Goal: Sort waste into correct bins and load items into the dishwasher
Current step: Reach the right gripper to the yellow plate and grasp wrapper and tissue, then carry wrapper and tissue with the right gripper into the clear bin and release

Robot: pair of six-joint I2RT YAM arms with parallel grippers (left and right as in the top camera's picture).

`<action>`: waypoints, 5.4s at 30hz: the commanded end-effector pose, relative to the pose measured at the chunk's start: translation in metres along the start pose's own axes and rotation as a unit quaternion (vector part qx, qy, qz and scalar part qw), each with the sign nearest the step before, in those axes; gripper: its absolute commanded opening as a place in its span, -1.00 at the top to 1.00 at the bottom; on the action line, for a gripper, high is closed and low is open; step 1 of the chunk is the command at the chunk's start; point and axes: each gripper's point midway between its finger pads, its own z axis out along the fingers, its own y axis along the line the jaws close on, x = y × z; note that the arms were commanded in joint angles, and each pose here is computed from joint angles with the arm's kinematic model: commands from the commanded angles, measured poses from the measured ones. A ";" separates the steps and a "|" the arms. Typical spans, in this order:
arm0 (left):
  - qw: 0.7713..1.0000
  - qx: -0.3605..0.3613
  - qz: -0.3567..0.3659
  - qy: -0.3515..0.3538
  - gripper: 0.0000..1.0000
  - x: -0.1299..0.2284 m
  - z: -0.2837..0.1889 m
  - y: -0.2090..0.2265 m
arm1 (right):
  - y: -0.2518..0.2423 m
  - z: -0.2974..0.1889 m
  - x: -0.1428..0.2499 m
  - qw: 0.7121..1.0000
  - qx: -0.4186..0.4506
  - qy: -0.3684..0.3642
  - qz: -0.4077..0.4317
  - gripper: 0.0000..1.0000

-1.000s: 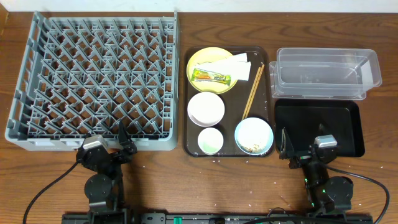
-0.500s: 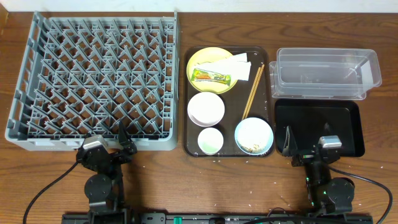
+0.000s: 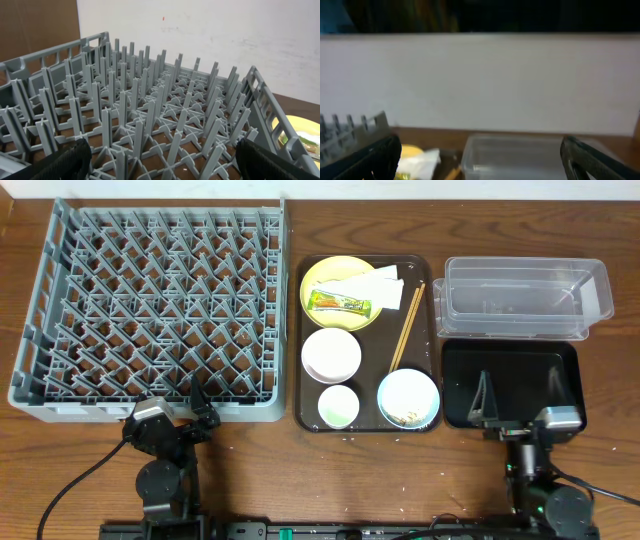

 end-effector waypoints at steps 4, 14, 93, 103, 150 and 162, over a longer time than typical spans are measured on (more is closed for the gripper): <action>1.000 -0.010 -0.001 0.025 -0.86 0.018 0.001 0.005 | 0.031 0.024 -0.063 0.996 -0.083 -0.006 -0.036 -0.98; 1.000 -0.010 -0.001 0.025 -0.87 0.018 0.001 0.005 | 0.079 0.115 -0.082 0.967 -0.223 0.126 -0.009 -0.98; 1.000 -0.010 -0.001 0.025 -0.86 0.018 0.001 0.005 | 0.168 0.296 0.156 0.819 -0.239 0.519 -0.053 0.97; 1.000 -0.010 -0.001 0.025 -0.87 0.018 0.001 0.005 | -0.024 0.293 0.102 0.816 0.225 0.496 0.194 0.97; 1.000 -0.010 -0.001 0.025 -0.86 0.018 0.001 0.005 | -0.147 0.208 0.123 0.684 0.494 0.430 0.321 -0.72; 1.000 -0.010 -0.001 0.025 -0.86 0.018 0.001 0.005 | -0.006 0.238 0.117 0.774 0.030 0.593 0.222 -0.49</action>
